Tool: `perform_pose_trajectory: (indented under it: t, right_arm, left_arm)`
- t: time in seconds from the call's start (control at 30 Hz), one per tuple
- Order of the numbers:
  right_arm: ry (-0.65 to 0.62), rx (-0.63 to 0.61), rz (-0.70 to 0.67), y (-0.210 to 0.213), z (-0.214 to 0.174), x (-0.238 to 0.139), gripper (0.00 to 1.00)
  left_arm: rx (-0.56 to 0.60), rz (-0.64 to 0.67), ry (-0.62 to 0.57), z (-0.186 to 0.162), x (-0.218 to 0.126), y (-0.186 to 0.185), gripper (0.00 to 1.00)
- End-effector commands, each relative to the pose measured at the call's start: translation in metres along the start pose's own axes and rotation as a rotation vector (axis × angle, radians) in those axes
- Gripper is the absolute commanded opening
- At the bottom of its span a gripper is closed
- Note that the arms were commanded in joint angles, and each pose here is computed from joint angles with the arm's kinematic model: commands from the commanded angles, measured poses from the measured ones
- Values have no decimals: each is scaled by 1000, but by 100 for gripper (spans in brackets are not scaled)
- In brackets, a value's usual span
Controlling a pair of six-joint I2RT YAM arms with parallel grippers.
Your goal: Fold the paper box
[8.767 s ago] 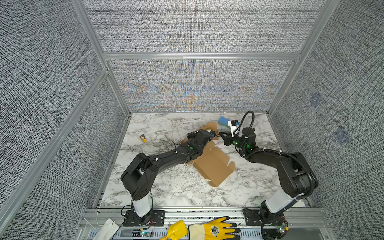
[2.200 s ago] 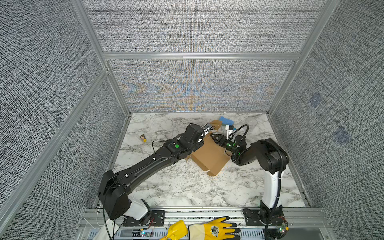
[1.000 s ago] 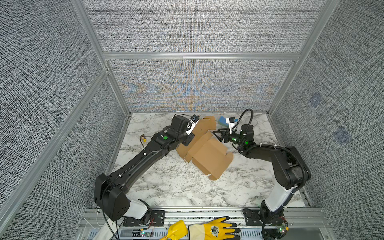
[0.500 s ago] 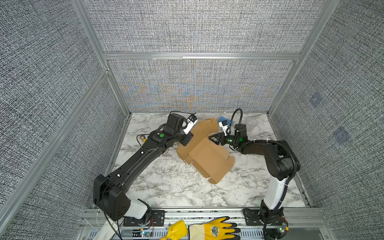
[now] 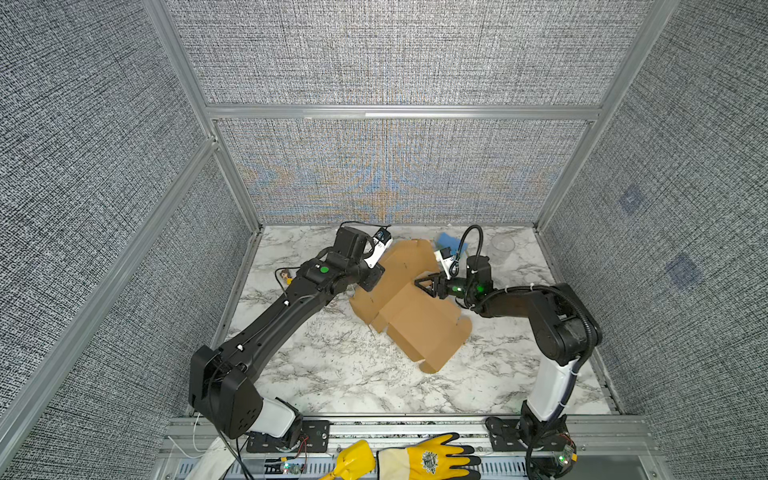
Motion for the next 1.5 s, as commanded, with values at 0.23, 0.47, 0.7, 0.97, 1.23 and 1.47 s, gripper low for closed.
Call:
perform_pose_trajectory:
  t: [0.23,0.47,0.7,0.97,1.23,1.47]
  right_arm:
    - [-96,-99,-102,6,14,-8,31]
    - [-39,-210,-171,20,3,0,23]
    - [54,-289,-314,20,-15,11,21]
    - [98,-333,-403,19,-34,32,21]
    - [74,-287,-381,17,-37,44,24]
    - [-53,-113,-388,-8,-14,14,27]
  left_arm:
    - [-27,54,-7,4,3,11,0]
    - [-46,66,0,5,8,14,0]
    - [-62,71,10,3,15,15,0]
    - [-69,72,39,-5,25,15,0]
    - [-63,77,63,-13,31,16,0]
    - [-55,60,86,-21,36,13,0]
Point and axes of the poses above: each gripper's point midway between its finger pads, its own x axis out along the fingers, its own y axis along the line the jaws close on, z = x × y, the point moved 1 cm from there along -x, back along the fingers, and after that the axes turned 8 degrees about -x, right-handed, at the moved point
